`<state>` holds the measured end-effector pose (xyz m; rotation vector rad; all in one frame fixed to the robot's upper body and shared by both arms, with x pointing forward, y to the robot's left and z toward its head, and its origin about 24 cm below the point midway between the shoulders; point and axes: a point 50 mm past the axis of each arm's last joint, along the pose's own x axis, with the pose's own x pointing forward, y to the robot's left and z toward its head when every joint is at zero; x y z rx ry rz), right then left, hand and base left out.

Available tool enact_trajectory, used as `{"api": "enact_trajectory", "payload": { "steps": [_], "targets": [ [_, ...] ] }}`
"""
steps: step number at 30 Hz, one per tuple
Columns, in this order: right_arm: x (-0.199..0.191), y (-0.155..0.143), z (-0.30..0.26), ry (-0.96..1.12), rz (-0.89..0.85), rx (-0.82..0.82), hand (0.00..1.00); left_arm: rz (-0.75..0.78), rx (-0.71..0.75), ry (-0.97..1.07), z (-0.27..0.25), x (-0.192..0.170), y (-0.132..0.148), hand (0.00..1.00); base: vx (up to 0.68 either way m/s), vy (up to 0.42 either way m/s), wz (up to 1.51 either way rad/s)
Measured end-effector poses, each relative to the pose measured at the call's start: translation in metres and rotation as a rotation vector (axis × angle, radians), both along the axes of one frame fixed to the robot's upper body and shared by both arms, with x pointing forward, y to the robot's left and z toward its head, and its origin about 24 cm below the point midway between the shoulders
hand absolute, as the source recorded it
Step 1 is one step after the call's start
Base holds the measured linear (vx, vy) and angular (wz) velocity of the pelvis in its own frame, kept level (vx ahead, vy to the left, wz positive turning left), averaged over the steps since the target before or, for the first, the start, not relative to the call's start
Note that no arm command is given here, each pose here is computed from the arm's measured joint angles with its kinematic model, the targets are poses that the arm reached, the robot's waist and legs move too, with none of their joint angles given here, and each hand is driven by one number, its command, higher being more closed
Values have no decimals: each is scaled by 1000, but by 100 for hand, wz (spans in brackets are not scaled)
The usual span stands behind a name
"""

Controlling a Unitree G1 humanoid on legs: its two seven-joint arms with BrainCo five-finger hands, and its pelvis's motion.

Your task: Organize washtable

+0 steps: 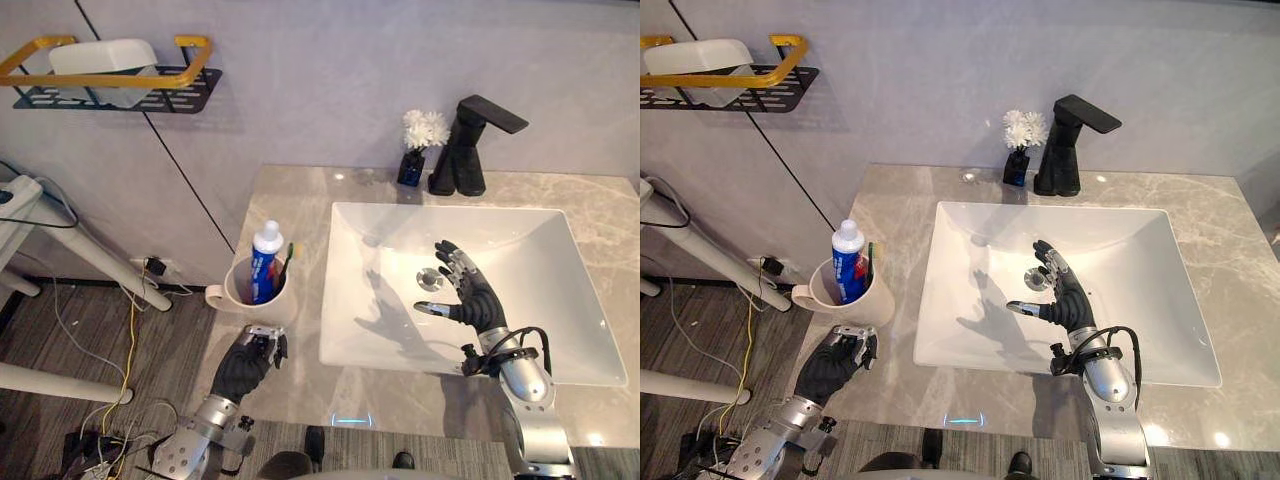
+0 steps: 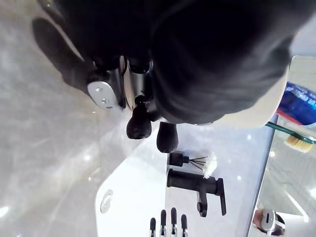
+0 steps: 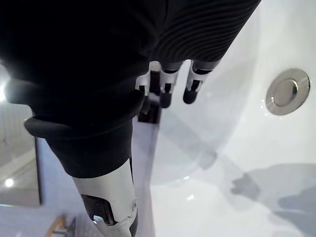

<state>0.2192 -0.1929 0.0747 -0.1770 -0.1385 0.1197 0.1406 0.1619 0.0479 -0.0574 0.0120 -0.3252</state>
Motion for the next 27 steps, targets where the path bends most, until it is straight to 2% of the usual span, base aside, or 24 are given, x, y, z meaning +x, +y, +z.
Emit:
{"api": "enact_trajectory", "payload": {
  "steps": [14, 27],
  "targets": [
    [0, 1, -2, 22, 19, -1, 0, -26, 94, -14, 4, 5, 3, 100, 3, -1, -4],
    [-1, 1, -3, 33, 35, -4, 0, 124, 212, -15, 7, 8, 37, 100, -12, -7, -4]
  ]
}}
